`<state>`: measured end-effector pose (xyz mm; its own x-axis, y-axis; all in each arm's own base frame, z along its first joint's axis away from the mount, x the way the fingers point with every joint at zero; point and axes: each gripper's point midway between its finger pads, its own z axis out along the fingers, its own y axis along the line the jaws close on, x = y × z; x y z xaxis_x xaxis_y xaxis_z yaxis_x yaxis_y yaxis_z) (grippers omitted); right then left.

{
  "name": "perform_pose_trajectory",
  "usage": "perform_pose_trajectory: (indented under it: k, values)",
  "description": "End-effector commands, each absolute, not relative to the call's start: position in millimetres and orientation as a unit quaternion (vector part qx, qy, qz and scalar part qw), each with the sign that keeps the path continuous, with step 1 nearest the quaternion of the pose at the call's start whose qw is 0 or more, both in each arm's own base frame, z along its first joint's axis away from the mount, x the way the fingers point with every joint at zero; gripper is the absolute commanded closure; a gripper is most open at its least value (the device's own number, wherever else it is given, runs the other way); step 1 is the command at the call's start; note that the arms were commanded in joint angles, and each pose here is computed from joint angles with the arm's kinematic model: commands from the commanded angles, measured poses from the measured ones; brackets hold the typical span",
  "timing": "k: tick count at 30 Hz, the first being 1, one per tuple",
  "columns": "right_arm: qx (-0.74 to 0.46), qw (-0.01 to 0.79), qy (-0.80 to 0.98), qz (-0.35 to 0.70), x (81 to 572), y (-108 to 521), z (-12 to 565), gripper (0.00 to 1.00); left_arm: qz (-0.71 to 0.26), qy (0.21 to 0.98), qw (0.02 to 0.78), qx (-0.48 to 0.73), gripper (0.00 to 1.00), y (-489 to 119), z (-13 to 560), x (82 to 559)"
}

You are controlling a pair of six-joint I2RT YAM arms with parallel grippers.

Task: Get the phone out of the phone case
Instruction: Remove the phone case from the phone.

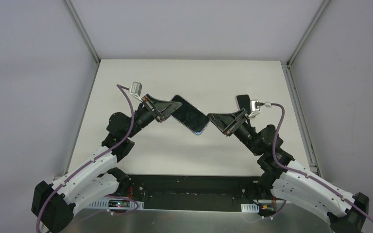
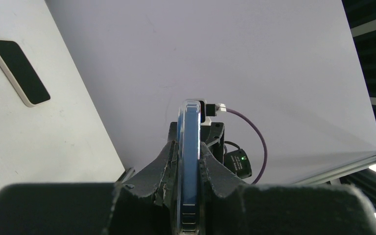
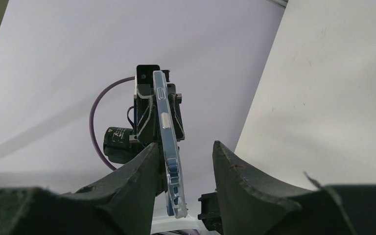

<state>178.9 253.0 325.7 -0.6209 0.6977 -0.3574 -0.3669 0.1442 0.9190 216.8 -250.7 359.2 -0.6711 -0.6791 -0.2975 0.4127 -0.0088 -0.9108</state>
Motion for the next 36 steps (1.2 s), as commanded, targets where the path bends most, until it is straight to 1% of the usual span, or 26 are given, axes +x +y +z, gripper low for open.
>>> perform_pose_trajectory:
  k: [1, 4, 10, 14, 16, 18, 21, 28, 33, 36]
  values:
    - [0.124, 0.409, 0.587, 0.687, 172, 255, 366, 0.54, -0.725, 0.536, 0.423, -0.094, 1.0, -241, 395, 209]
    - [0.127, 0.407, 0.58, 0.694, 173, 256, 369, 0.59, -0.725, 0.535, 0.424, -0.093, 1.0, -240, 396, 208]
    - [0.143, 0.393, 0.567, 0.71, 175, 258, 370, 0.63, -0.724, 0.536, 0.423, -0.093, 1.0, -241, 393, 207]
    - [0.147, 0.38, 0.563, 0.719, 176, 261, 370, 0.7, -0.724, 0.537, 0.422, -0.096, 1.0, -240, 390, 208]
    - [0.145, 0.376, 0.563, 0.722, 175, 262, 370, 0.72, -0.723, 0.537, 0.424, -0.097, 1.0, -239, 390, 208]
    - [0.145, 0.372, 0.564, 0.723, 175, 264, 370, 0.72, -0.723, 0.536, 0.426, -0.098, 1.0, -239, 390, 207]
    - [0.145, 0.369, 0.565, 0.723, 175, 265, 368, 0.67, -0.722, 0.534, 0.428, -0.097, 1.0, -238, 391, 207]
    - [0.148, 0.367, 0.571, 0.719, 177, 267, 362, 0.64, -0.723, 0.532, 0.429, -0.098, 1.0, -237, 392, 207]
    - [0.149, 0.366, 0.58, 0.712, 180, 269, 357, 0.58, -0.725, 0.527, 0.433, -0.098, 1.0, -235, 396, 205]
    - [0.15, 0.366, 0.584, 0.709, 181, 270, 354, 0.57, -0.726, 0.525, 0.434, -0.096, 1.0, -234, 397, 204]
